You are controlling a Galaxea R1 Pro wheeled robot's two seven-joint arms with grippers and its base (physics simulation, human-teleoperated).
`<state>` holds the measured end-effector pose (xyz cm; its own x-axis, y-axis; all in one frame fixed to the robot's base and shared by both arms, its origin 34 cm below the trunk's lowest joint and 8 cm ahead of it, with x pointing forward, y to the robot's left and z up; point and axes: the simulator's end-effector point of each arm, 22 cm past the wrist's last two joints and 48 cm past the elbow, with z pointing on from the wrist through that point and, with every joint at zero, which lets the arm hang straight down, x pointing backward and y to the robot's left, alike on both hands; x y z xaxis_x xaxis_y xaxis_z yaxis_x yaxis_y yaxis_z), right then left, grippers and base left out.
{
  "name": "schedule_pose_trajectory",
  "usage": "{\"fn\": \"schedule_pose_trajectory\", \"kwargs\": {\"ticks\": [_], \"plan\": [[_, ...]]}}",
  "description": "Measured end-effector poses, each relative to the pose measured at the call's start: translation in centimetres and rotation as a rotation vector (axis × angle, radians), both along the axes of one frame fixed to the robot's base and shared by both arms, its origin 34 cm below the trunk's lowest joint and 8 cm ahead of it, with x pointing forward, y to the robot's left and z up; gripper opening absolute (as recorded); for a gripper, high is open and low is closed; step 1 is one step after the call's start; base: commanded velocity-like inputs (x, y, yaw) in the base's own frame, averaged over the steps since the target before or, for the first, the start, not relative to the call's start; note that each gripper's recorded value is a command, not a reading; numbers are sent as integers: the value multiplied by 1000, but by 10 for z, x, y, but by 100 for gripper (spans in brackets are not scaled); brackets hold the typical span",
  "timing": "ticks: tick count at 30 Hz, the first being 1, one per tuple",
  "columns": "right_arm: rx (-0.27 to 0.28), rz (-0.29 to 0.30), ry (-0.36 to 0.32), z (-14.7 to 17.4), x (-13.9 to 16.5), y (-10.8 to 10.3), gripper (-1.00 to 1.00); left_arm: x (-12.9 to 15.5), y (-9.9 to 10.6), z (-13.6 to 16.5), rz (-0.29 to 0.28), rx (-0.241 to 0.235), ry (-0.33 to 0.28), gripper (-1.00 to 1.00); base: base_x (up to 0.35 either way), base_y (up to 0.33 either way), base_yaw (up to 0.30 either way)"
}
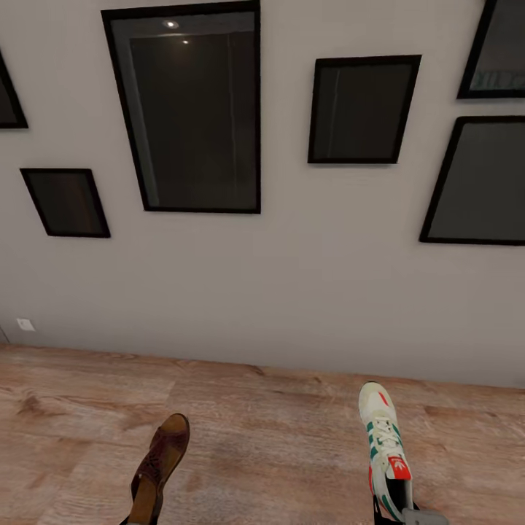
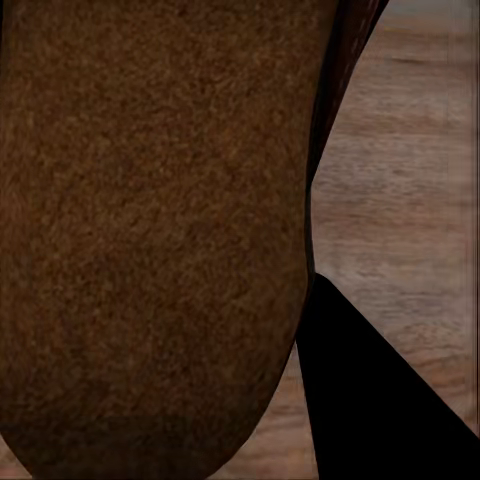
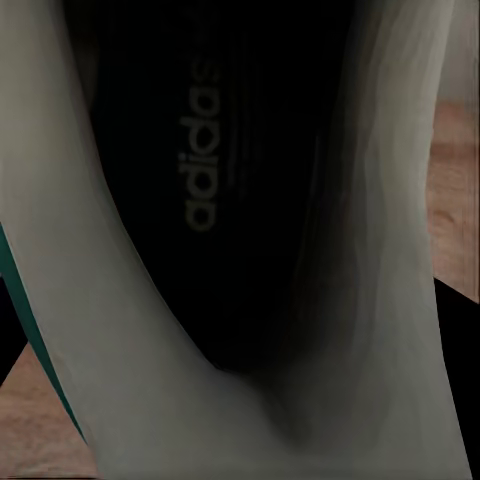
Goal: Pick up the two gym shoes and the two sandals from the corridor floor and place them onto the hallstand (shoe rack) in the corridor, making sure they are on the rack and not on the floor. Arrange them so the two gym shoes are next to each other and the two sandals are next to each other.
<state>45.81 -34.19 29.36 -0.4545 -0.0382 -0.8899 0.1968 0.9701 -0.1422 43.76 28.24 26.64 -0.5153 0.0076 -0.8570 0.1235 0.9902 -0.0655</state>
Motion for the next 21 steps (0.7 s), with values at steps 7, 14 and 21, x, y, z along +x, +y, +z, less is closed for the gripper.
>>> {"fn": "schedule_pose_trajectory", "kwargs": {"ticks": [7, 14, 21], "plan": [[1, 1, 2, -1, -1, 0, -100, 3, 20, 4, 57, 7, -15, -100, 0, 0, -268], [1, 2, 3, -1, -1, 1, -100, 6, 103, 21, 195, 52, -58, -100, 0, 0, -268], [1, 1, 3, -1, -1, 1, -100, 2, 209, 52, 305, 143, -103, -100, 0, 0, -268]]}}
